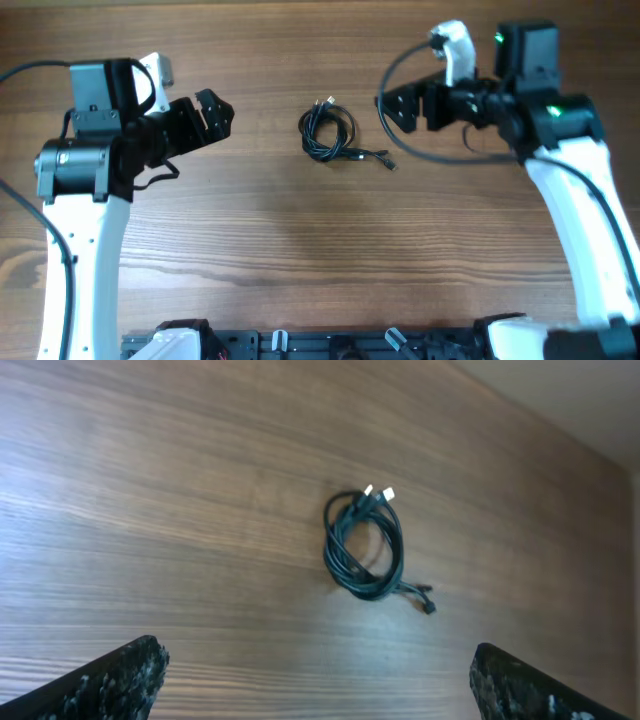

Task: Untangle cables
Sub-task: 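Reach the right gripper to the black cable bundle and grasp it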

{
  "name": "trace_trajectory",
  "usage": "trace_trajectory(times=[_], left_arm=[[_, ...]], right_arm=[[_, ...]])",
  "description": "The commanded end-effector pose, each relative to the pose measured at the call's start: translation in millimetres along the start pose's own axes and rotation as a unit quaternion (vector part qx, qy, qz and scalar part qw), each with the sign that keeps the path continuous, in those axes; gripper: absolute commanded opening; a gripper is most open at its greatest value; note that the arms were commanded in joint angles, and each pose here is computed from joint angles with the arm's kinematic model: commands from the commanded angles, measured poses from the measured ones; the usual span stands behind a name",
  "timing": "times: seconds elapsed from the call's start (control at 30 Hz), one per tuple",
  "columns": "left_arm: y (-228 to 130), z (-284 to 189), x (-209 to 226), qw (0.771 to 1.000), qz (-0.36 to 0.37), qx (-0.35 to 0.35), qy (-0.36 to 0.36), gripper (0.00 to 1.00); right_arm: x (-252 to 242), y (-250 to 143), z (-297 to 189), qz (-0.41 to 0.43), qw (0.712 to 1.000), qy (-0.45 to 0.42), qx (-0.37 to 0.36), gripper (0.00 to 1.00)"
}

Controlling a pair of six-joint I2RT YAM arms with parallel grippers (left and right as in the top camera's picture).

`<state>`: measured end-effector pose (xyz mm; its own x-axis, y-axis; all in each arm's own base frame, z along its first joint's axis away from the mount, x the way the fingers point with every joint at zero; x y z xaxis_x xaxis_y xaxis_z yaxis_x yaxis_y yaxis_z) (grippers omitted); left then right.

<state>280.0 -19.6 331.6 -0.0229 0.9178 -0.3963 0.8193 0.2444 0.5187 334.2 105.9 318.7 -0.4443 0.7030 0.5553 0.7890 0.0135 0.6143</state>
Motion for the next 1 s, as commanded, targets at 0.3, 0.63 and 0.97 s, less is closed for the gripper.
trace_trajectory(times=[0.3, 0.63, 0.97], left_arm=[[1.9, 30.6, 11.5, 0.996, -0.07, 0.058, 0.016, 0.77], [1.7, 52.8, 20.0, 0.992, -0.086, 0.09, 0.029, 0.73], [1.5, 52.8, 20.1, 0.992, -0.086, 0.09, 0.029, 0.75]], right_arm=[[-41.1, -26.8, 126.2, 0.197, 0.973, -0.062, 0.098, 0.74], [-45.5, -65.2, 186.3, 0.195, 0.952, -0.206, 0.117, 0.6], [-56.1, -80.5, 210.6, 0.192, 0.948, -0.216, 0.132, 0.4]])
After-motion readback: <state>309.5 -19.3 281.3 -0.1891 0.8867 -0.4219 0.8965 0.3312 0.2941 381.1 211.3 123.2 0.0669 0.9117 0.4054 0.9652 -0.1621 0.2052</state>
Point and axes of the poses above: each gripper's point midway between its finger pads, its own z axis out along the fingers, its own x axis along the line the jaws close on, y = z × x, the point moved 9 cm from there along -z, back along the fingers, and after that the axes turned 6 degrees about z, right-handed, at the moved point
